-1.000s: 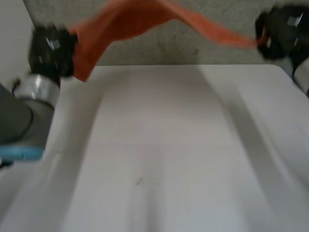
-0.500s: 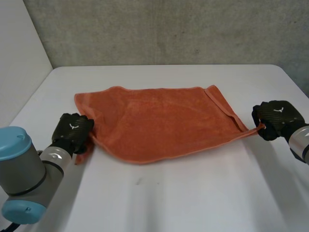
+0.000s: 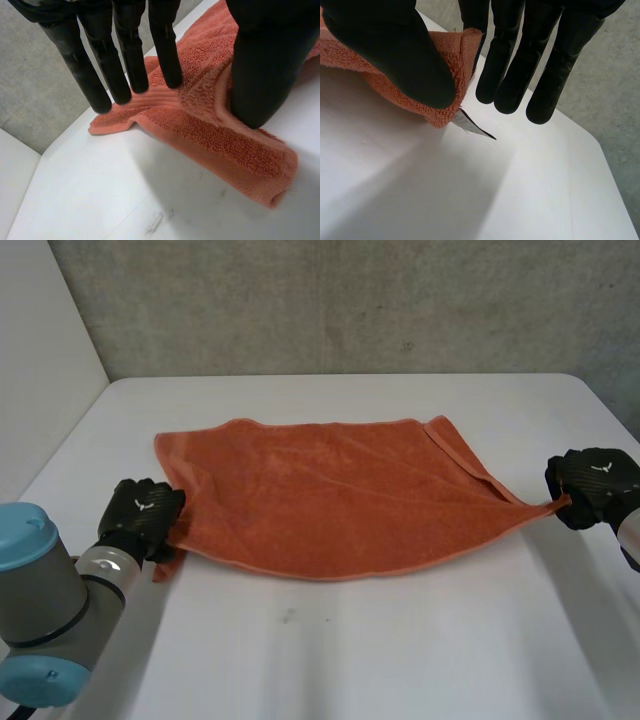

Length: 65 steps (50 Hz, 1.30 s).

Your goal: Fold the laundry

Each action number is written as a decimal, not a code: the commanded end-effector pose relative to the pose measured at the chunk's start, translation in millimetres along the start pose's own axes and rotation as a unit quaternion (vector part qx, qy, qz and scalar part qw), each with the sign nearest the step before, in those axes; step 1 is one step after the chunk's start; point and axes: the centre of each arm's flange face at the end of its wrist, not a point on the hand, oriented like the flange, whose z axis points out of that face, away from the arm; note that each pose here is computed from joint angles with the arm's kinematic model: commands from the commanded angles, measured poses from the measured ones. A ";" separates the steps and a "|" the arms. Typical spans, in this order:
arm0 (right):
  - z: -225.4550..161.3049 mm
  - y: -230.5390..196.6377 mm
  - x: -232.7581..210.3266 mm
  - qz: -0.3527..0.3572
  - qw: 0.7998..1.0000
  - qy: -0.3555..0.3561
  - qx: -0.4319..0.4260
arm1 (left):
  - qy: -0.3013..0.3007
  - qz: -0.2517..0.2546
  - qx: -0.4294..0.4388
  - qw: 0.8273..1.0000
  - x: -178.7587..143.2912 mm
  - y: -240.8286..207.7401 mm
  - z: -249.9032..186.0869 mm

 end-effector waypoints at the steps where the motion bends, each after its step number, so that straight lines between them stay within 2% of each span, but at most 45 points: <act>1: -2.0 3.3 -1.8 0.005 1.000 -0.003 -0.005 | -0.020 0.000 -0.008 1.000 -4.7 0.1 0.1; 19: -2.0 -3.4 0.6 -0.007 1.000 -0.003 -0.007 | -0.035 0.011 -0.024 0.999 -14.0 0.4 -3.5; 27: -32.2 -22.7 -5.9 -0.052 0.994 -0.052 -0.083 | -0.028 0.090 -0.026 0.995 -26.2 -36.5 -47.3; 31: -54.6 -31.8 -7.8 -0.099 0.980 -0.091 -0.149 | -0.027 0.123 -0.029 0.992 -31.6 -49.3 -67.6; 33: -64.9 -35.1 -8.8 -0.124 0.972 -0.101 -0.171 | -0.023 0.156 -0.032 0.987 -35.7 -61.1 -87.2; 38: -93.6 -50.2 -7.7 -0.189 0.954 -0.107 -0.207 | -0.026 0.182 -0.021 0.983 -41.9 -79.8 -109.3; 42: -97.1 -55.4 -7.3 -0.201 0.954 -0.101 -0.198 | -0.031 0.186 -0.012 0.982 -44.2 -85.8 -111.6; 46: -95.1 -48.5 -12.5 -0.198 0.952 -0.112 -0.203 | -0.017 0.184 -0.029 0.982 -41.3 -76.8 -105.0; 48: -91.6 -43.8 -13.5 -0.198 0.953 -0.112 -0.203 | 0.015 0.179 -0.057 0.982 -33.1 -60.4 -91.7; 51: -72.0 -28.1 -12.2 -0.201 0.952 -0.107 -0.205 | 0.048 0.174 -0.091 0.979 -23.9 -39.4 -72.4; 56: -47.4 -15.2 -15.3 -0.195 0.955 -0.104 -0.199 | 0.069 0.173 -0.115 0.976 -15.4 -18.2 -41.4; 61: -13.1 -19.8 -21.4 -0.173 0.966 -0.088 -0.173 | 0.045 0.183 -0.085 0.978 -22.5 -22.9 -3.8; 64: 9.7 -44.7 -19.5 -0.177 0.974 -0.060 -0.125 | 0.004 0.197 -0.029 0.980 -38.3 -52.6 20.8; 65: 20.2 -67.9 -11.8 -0.176 0.980 -0.030 -0.085 | -0.011 0.200 -0.010 0.980 -44.6 -64.0 26.8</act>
